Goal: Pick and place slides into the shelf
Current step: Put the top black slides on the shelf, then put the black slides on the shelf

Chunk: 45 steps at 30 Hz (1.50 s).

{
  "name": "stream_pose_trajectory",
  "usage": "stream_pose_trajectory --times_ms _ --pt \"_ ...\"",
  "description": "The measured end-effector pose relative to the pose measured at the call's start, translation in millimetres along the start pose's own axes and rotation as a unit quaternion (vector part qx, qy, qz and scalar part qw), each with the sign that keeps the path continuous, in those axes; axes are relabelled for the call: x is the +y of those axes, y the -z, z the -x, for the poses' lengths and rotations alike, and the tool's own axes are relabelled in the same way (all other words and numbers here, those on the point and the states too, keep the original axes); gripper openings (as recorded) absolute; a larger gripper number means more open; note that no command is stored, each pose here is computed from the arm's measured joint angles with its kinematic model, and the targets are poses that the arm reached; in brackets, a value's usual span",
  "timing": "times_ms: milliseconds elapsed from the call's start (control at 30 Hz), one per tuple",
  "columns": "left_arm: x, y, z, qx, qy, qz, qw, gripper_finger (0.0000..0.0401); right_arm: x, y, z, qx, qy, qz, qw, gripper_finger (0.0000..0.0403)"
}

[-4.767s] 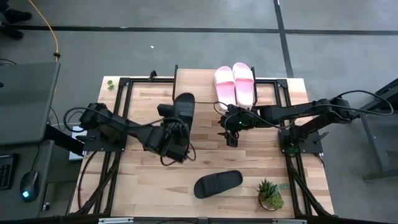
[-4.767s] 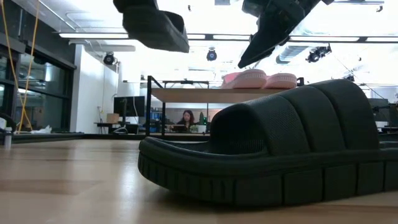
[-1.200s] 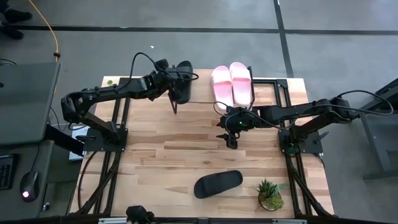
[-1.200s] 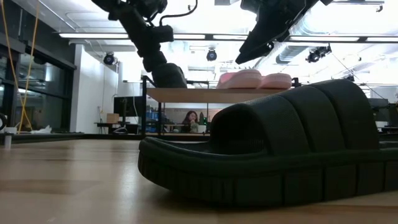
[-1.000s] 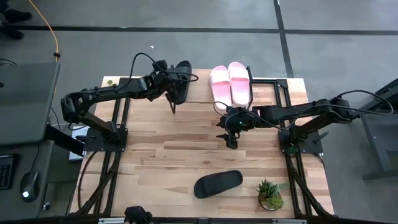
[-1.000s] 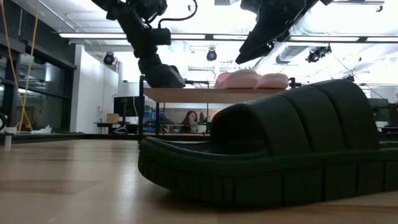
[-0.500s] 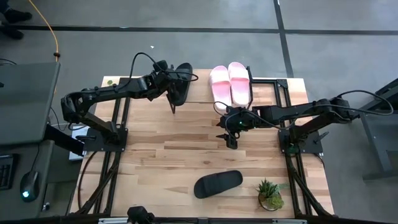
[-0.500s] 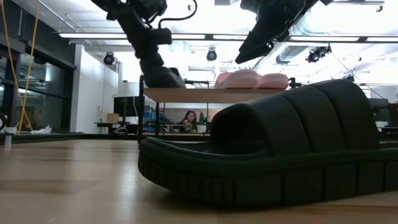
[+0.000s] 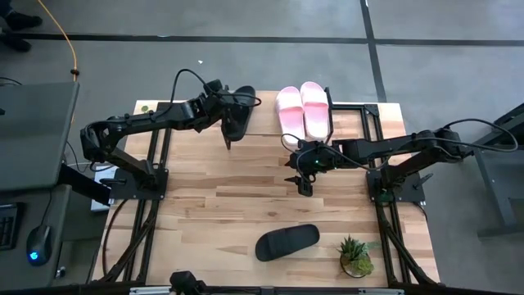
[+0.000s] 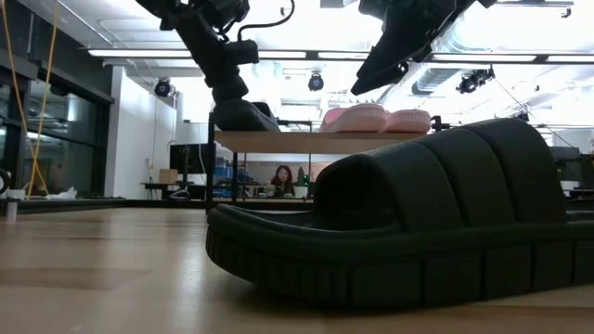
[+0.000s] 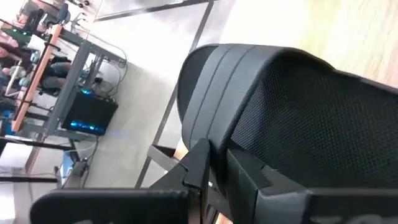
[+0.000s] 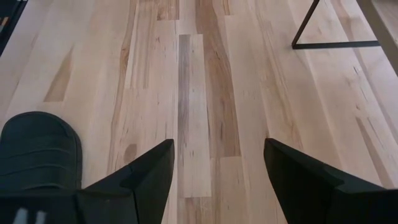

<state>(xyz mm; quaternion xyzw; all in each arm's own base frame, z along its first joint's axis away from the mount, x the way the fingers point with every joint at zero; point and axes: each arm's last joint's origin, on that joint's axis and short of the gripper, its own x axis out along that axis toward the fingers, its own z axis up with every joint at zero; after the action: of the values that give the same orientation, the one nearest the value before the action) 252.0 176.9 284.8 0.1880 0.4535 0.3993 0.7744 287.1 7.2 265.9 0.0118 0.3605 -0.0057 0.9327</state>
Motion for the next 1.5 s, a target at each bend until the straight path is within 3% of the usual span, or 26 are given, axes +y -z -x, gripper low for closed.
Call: stream_pose_trajectory --times_ms 200,500,767,1100,1267,1500 --pt "0.9 -1.7 0.1 -0.008 -0.003 0.005 1.0 0.004 0.0 0.0 0.0 0.0 0.0 0.0 1.0 0.0239" --pt "5.5 0.0 0.6 0.026 -0.078 0.041 0.996 0.0136 0.0 0.0 0.0 0.0 0.0 0.0 1.0 0.0239" --pt "4.2 -0.1 0.6 0.022 -0.065 0.05 0.996 0.019 0.0 0.0 0.0 0.0 0.0 0.0 1.0 0.0239" --pt "4.0 0.2 0.6 0.021 -0.06 0.058 0.996 0.0203 0.0 0.0 0.0 0.0 0.0 0.0 1.0 0.0239" --pt "1.0 0.8 0.2 0.011 -0.017 0.067 0.998 0.0207 0.0 0.0 0.0 0.0 0.0 0.0 1.0 0.0239" --pt "-1.7 6.0 0.6 0.035 -0.005 0.064 0.997 0.0205 0.0 0.0 0.0 0.0 0.0 0.0 1.0 0.0239"
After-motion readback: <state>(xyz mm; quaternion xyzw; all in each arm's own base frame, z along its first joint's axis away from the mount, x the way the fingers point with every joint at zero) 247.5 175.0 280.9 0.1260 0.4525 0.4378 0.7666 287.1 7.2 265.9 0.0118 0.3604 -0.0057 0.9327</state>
